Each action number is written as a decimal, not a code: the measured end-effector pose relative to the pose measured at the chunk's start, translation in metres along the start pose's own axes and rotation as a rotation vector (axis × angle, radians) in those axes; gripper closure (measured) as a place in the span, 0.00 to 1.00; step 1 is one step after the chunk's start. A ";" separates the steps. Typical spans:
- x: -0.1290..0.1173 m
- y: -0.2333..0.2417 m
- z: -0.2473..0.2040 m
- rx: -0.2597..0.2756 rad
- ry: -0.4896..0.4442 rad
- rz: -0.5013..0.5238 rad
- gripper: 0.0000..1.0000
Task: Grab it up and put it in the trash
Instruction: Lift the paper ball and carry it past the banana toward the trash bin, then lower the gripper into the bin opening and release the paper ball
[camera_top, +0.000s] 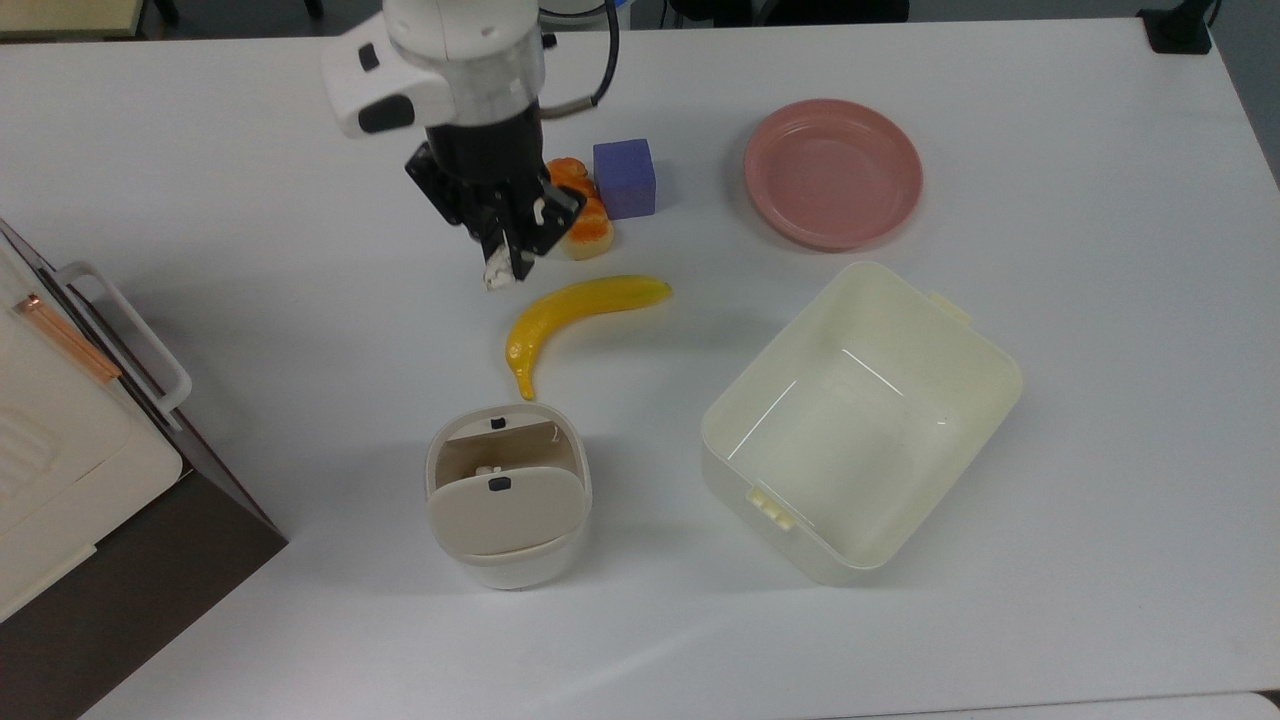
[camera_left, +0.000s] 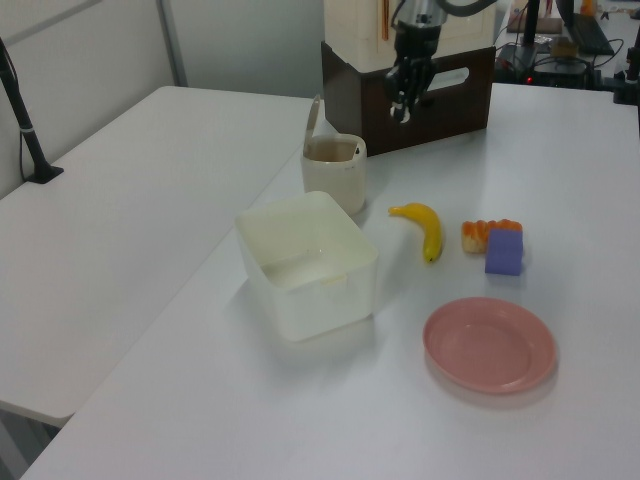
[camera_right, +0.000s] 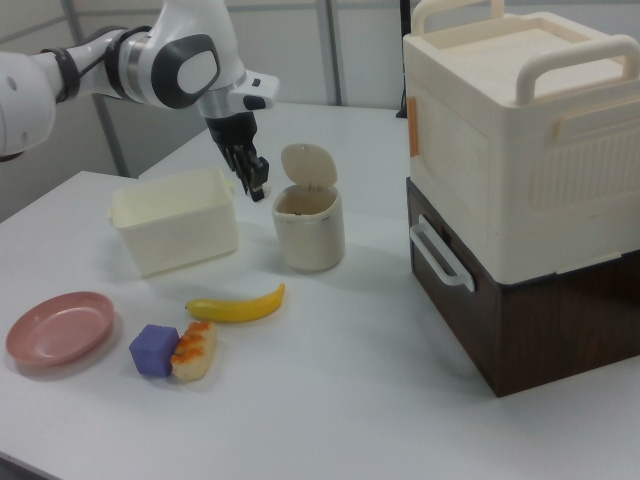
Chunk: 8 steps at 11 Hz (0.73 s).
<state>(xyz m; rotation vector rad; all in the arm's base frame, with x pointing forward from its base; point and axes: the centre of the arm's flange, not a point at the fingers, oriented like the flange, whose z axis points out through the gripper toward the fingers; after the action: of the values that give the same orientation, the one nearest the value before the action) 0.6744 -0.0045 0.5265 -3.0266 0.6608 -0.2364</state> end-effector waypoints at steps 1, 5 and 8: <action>0.008 -0.007 0.005 -0.003 0.010 0.042 0.78; 0.036 -0.026 0.001 0.040 0.144 0.205 0.78; 0.052 -0.039 0.017 0.094 0.278 0.331 0.78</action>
<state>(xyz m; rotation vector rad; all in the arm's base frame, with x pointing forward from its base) 0.7398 0.0089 0.5192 -2.7610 1.1176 -0.6585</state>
